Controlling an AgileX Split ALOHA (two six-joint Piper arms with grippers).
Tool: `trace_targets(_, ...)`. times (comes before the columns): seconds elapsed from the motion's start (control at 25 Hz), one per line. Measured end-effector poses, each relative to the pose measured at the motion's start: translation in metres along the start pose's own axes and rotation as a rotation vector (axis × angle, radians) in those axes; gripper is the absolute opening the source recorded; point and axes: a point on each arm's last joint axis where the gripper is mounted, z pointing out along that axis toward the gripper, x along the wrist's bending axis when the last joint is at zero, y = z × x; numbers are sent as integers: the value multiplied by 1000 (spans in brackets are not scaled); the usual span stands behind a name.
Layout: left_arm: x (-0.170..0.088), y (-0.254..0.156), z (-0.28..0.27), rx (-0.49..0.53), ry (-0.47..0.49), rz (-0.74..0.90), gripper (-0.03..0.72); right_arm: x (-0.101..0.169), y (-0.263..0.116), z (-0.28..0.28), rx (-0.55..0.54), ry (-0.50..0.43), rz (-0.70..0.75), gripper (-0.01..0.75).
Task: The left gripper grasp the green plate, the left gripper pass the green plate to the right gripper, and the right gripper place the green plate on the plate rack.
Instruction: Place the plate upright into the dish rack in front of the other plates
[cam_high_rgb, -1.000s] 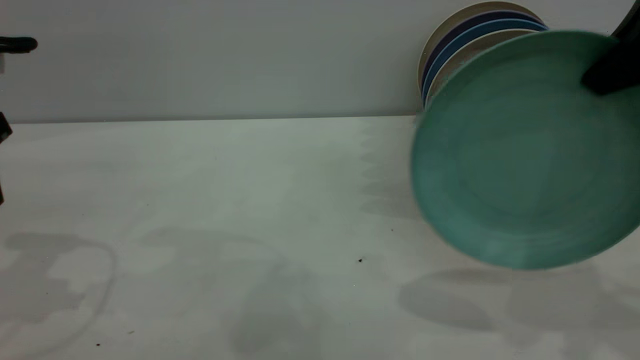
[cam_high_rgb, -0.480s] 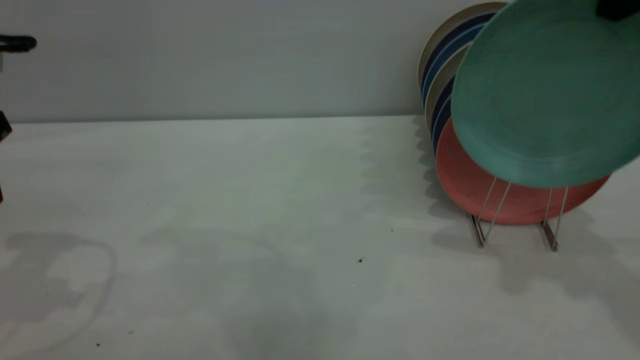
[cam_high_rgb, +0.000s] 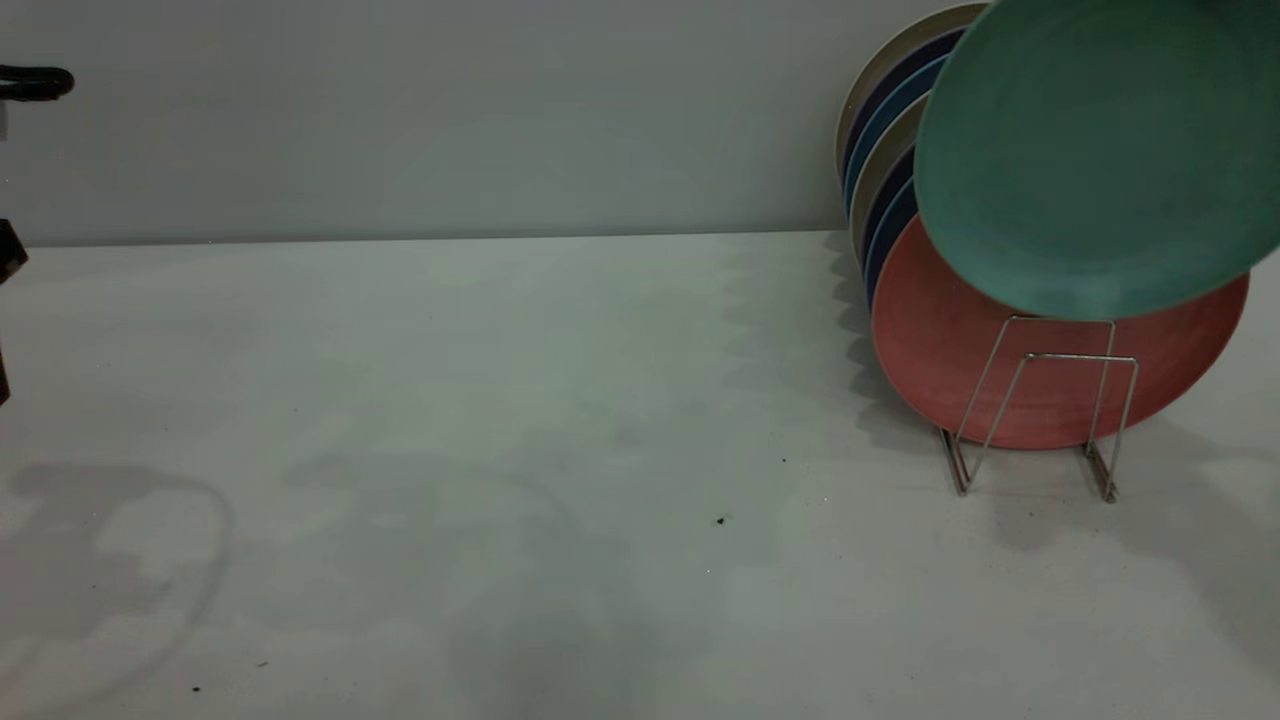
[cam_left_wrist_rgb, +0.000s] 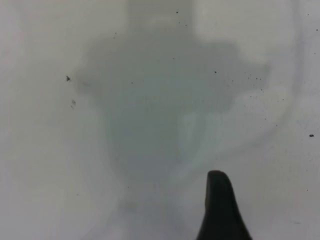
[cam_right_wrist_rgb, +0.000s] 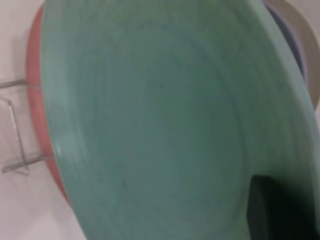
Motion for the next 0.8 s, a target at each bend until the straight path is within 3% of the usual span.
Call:
trace_targets(0.6, 0, 0, 0, 0, 0, 0, 510, 22, -11, 47, 38, 135, 39, 52)
trace_targets(0.8, 0, 0, 0, 0, 0, 0, 510, 31, -14, 59, 48, 184, 60, 135)
